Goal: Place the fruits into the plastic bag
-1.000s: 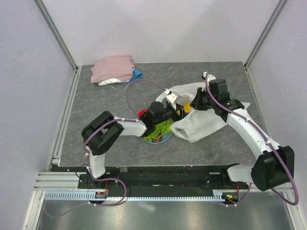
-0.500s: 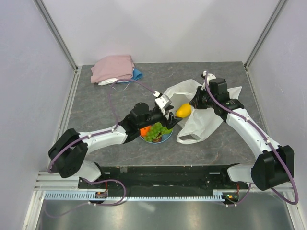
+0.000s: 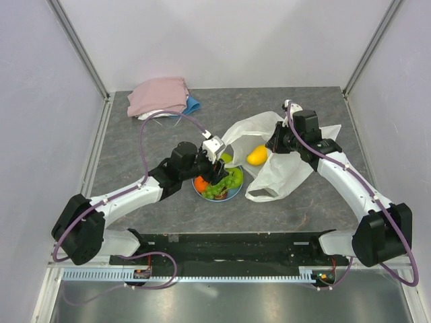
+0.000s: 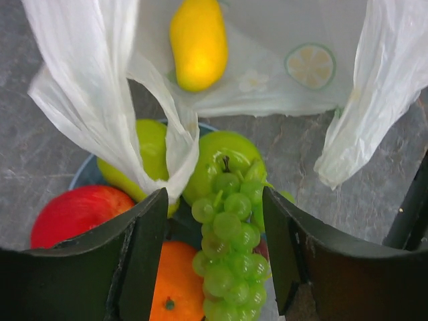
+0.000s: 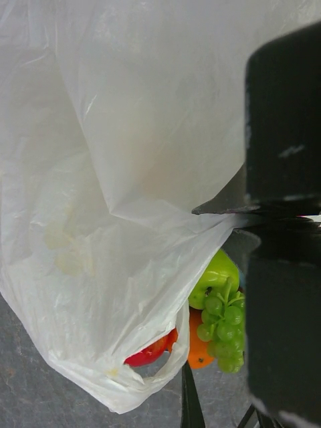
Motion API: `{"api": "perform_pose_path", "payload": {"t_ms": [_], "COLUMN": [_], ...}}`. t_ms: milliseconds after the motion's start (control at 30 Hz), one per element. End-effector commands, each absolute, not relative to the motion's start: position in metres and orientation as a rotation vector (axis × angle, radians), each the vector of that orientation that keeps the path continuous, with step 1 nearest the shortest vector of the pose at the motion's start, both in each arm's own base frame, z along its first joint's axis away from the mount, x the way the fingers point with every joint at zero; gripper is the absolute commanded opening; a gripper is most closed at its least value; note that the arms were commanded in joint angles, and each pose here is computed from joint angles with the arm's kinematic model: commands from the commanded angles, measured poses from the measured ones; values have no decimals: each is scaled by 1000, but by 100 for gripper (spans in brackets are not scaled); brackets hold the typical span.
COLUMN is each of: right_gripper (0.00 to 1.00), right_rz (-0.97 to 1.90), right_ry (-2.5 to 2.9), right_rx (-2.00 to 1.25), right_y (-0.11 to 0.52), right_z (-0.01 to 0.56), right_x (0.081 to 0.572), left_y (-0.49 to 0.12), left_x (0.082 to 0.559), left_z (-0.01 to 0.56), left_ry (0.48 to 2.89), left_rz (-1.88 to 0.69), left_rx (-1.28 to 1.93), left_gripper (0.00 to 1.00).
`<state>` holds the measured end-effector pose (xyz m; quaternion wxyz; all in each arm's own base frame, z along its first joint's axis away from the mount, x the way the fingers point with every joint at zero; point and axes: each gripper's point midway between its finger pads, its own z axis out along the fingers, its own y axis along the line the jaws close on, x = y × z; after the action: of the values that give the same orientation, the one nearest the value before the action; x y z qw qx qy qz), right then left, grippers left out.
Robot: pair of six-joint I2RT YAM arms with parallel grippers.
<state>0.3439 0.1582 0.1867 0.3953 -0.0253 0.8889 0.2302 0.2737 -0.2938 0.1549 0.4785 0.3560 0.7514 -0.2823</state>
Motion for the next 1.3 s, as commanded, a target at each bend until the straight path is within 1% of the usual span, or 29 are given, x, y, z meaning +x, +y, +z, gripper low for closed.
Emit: {"api": "perform_pose_path", "payload": {"t_ms": [0, 100, 333, 400, 567, 1267], "right_gripper": [0, 0, 0, 0, 0, 0], "right_rz": [606, 609, 608, 610, 609, 607], "right_ry": [2199, 2195, 2192, 2186, 2190, 2201], "right_rx": [-65, -61, -61, -64, -64, -68], "right_y": [162, 162, 161, 161, 161, 161], "right_z": [202, 203, 204, 207, 205, 201], "right_x": [352, 352, 350, 349, 349, 348], "left_y": [-292, -288, -288, -285, -284, -291], "left_x": [255, 256, 257, 257, 258, 262], "left_z": [160, 156, 152, 149, 147, 140], "left_ry": [1811, 1830, 1854, 1873, 1879, 1892], "left_rz": [-737, -730, -726, -710, -699, -716], "left_rx": [961, 945, 946, 955, 961, 964], "left_gripper": [65, 65, 61, 59, 56, 51]}}
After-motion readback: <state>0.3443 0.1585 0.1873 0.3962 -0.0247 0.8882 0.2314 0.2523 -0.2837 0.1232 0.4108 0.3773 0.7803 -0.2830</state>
